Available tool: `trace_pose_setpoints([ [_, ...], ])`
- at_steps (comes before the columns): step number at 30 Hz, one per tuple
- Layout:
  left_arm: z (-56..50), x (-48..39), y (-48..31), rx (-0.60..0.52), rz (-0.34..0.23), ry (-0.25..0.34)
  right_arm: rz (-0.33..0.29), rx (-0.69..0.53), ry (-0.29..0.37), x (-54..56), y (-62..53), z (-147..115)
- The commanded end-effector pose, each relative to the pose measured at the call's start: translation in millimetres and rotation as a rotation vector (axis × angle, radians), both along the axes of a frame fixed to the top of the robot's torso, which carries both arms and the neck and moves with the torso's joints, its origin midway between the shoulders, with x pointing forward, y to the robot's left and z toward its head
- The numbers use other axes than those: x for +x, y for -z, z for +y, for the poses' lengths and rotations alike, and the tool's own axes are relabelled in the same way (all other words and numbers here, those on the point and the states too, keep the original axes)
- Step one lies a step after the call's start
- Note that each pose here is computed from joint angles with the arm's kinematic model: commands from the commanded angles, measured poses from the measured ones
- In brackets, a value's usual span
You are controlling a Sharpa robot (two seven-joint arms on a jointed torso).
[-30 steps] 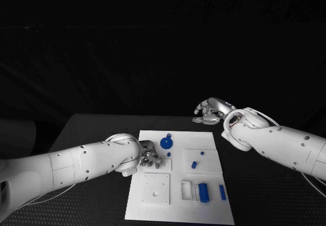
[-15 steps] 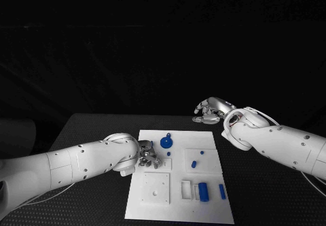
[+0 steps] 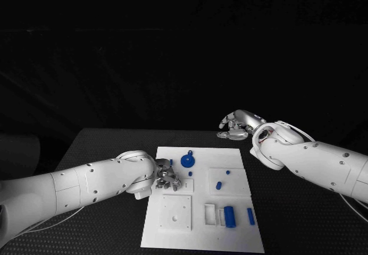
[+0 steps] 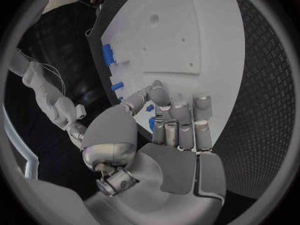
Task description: Assemble the parts on the task board
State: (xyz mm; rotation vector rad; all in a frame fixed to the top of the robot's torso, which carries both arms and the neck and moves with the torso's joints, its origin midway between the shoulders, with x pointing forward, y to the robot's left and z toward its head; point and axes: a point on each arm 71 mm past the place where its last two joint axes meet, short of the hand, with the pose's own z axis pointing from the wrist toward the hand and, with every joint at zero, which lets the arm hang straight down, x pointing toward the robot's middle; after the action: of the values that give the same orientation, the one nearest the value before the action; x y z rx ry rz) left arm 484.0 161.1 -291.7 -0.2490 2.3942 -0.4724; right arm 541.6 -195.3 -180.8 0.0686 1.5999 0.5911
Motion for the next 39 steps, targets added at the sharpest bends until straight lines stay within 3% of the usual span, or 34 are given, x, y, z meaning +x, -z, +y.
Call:
trace_pose_setpoints([
  [1, -0.2, 0.7, -0.7, -0.015, 0.000, -0.004, 0.003, -0.006, -0.010, -0.4, 0.5, 1.0],
  [26, 5.9, 1.3, -1.1, -0.018, 0.001, -0.019, 0.000, -0.006, -0.006, -0.6, 0.4, -0.7],
  [33, 5.9, 3.4, -3.9, -0.032, -0.005, -0.031, -0.001, -0.006, -0.005, -0.7, 0.4, -1.3],
  [39, 7.7, 8.8, -11.2, -0.065, -0.023, -0.057, -0.001, -0.006, -0.005, -0.8, 0.5, -1.8],
])
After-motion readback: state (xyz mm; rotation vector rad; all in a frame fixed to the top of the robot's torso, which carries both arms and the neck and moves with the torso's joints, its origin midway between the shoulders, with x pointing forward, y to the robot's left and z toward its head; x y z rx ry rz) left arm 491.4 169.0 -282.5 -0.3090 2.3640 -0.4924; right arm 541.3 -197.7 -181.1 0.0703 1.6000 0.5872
